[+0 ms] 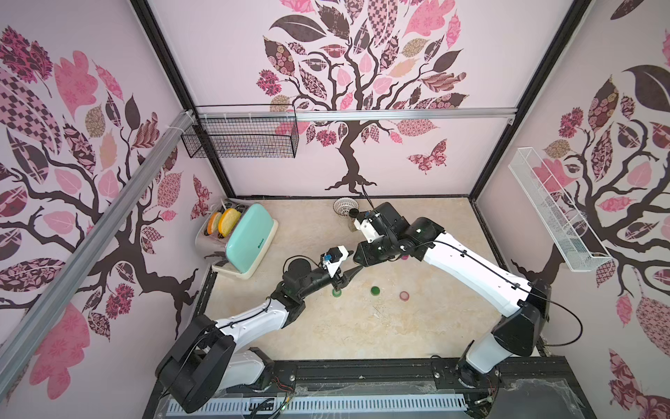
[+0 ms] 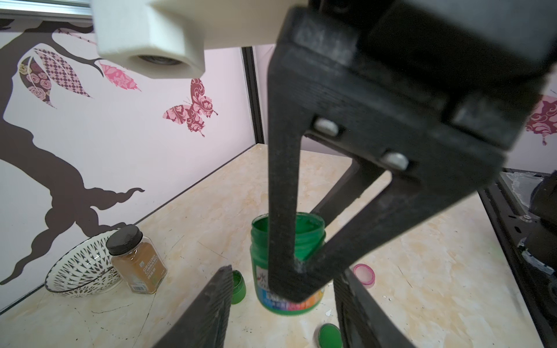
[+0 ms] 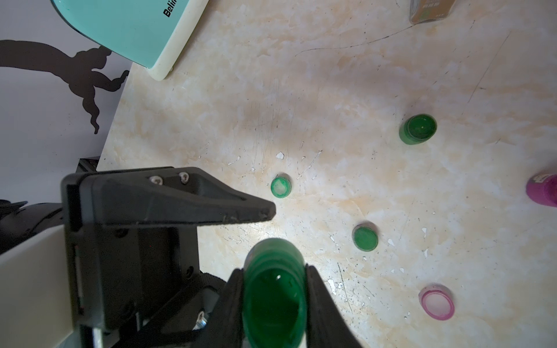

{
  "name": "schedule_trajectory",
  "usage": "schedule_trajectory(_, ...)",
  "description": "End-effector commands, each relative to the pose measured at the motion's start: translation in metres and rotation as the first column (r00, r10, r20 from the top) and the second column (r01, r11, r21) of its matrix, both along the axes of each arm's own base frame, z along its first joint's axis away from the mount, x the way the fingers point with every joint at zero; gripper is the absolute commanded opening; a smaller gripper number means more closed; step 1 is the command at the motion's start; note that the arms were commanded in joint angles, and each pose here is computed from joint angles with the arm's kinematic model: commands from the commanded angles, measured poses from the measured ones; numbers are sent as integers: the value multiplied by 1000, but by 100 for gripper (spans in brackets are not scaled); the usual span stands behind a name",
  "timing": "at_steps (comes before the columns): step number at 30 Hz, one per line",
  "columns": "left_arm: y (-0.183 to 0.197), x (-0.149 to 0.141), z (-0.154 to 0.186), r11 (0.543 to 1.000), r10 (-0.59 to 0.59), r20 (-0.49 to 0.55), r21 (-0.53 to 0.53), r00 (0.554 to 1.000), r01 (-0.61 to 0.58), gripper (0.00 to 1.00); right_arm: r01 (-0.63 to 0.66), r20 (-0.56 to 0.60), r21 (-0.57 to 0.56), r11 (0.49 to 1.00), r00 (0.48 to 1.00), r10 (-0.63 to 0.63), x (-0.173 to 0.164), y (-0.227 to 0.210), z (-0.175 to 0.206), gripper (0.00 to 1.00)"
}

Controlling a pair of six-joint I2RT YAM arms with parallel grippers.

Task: Close the paint jar lid
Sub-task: Pick up the paint jar from the center of the board.

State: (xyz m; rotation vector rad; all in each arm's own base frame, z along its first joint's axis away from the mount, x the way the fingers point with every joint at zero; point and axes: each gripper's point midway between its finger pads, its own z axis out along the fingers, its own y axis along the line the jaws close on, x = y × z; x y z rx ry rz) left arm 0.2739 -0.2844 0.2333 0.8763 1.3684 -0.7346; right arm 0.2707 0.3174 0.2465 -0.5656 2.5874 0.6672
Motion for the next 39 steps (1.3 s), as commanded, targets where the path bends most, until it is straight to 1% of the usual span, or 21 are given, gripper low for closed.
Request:
schedule_trajectory(1, -4, 1, 9, 1000, -10, 18, -14, 1000, 10, 55, -6, -2, 21, 1000, 1000, 7, 1, 8, 3, 29)
schedule_trajectory(8, -5, 0, 9, 1000, -21, 19, -10, 1000, 21, 48, -5, -10, 27, 1000, 1000, 5, 1, 10, 2, 29)
schedule_trajectory(11, -6, 1, 7, 1000, -23, 14, -5, 1000, 23, 48, -4, -9, 25, 1000, 1000, 5, 1, 10, 2, 29)
schedule_trajectory(16, -6, 1, 0, 1000, -21, 1, 10, 1000, 21, 52, 0, -4, 23, 1000, 1000, 1, 1, 8, 3, 28)
schedule_trajectory(22, -3, 2, -4, 1000, -7, 7, 31, 1000, 7, 51, -3, -2, 28, 1000, 1000, 3, 0, 9, 5, 27)
schedule_trajectory(29, -4, 2, 1, 1000, -9, 17, 29, 1000, 8, 41, -1, -9, 30, 1000, 1000, 2, -1, 9, 5, 27)
schedule_trajectory(32, -4, 2, 2, 1000, -8, 18, 26, 1000, 7, 40, -1, -10, 32, 999, 1000, 1, -1, 9, 5, 27)
schedule_trajectory(35, -4, 2, 4, 1000, -11, 18, 22, 1000, 10, 34, 2, -11, 30, 1000, 1000, -2, 0, 9, 4, 27)
schedule_trajectory(39, -4, 1, 6, 1000, -11, 18, 16, 1000, 11, 30, 6, -8, 32, 999, 1000, -6, 1, 9, 4, 28)
